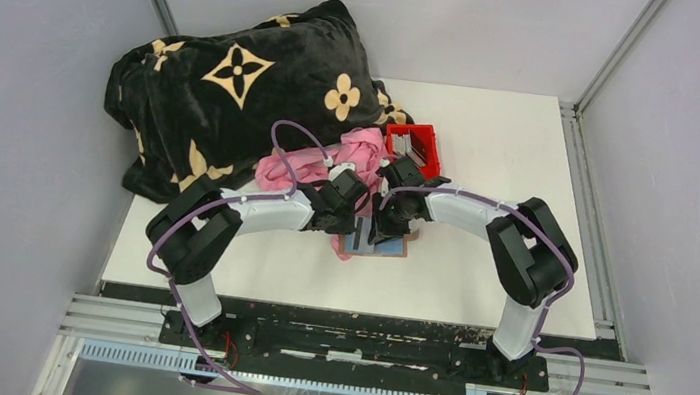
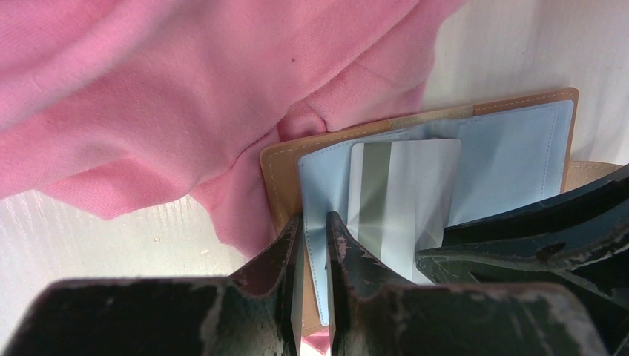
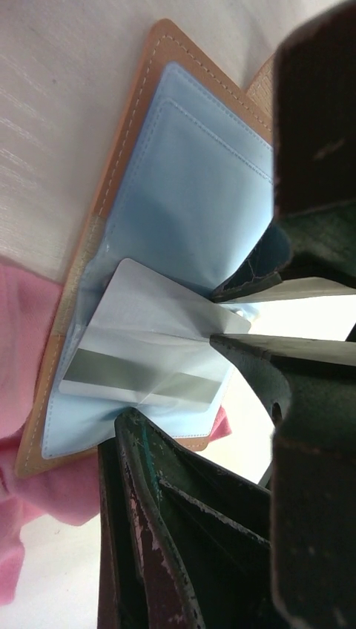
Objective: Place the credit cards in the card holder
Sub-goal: Insert the credit card into the card holder.
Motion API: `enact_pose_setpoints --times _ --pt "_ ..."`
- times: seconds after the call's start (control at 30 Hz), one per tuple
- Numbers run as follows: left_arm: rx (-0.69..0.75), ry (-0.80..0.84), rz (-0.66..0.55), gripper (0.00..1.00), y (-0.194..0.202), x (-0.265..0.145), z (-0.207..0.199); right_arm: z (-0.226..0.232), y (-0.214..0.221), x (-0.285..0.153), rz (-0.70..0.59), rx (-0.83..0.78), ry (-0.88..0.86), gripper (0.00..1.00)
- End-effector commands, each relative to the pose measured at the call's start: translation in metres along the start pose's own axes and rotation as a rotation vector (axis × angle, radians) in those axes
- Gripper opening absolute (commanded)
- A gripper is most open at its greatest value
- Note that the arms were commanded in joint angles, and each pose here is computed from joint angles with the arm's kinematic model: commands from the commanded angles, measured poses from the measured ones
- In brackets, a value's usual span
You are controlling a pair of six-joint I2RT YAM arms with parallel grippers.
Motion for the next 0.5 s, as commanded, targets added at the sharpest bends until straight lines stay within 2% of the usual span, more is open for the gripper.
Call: enact_pose_setpoints --times 0.0,0.23,0.47 --pt "0.093 -0.127 0.284 0.03 0.088 0.014 0.045 -0.005 -0.012 -0.004 -0.054 -0.056 0.058 0.29" --pt "0.091 -0.13 0.283 0.03 0.088 0.014 0.046 -0.002 -0.024 -0.017 -0.103 -0.058 0.057 0.33" --pt "0.094 -0.134 0.289 0.03 0.09 0.015 0.047 -0.007 -0.043 -0.03 -0.164 -0.036 0.058 0.33"
Point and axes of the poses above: each gripper's point midway between its finger pads, its own x axis out along the fingers, its own z axis along the line the jaws close on, y = z × x, the point moved 1 cm from there along -x, back along the fingers, and after that the axes turned 5 degrees about x, right-handed, at the moved point
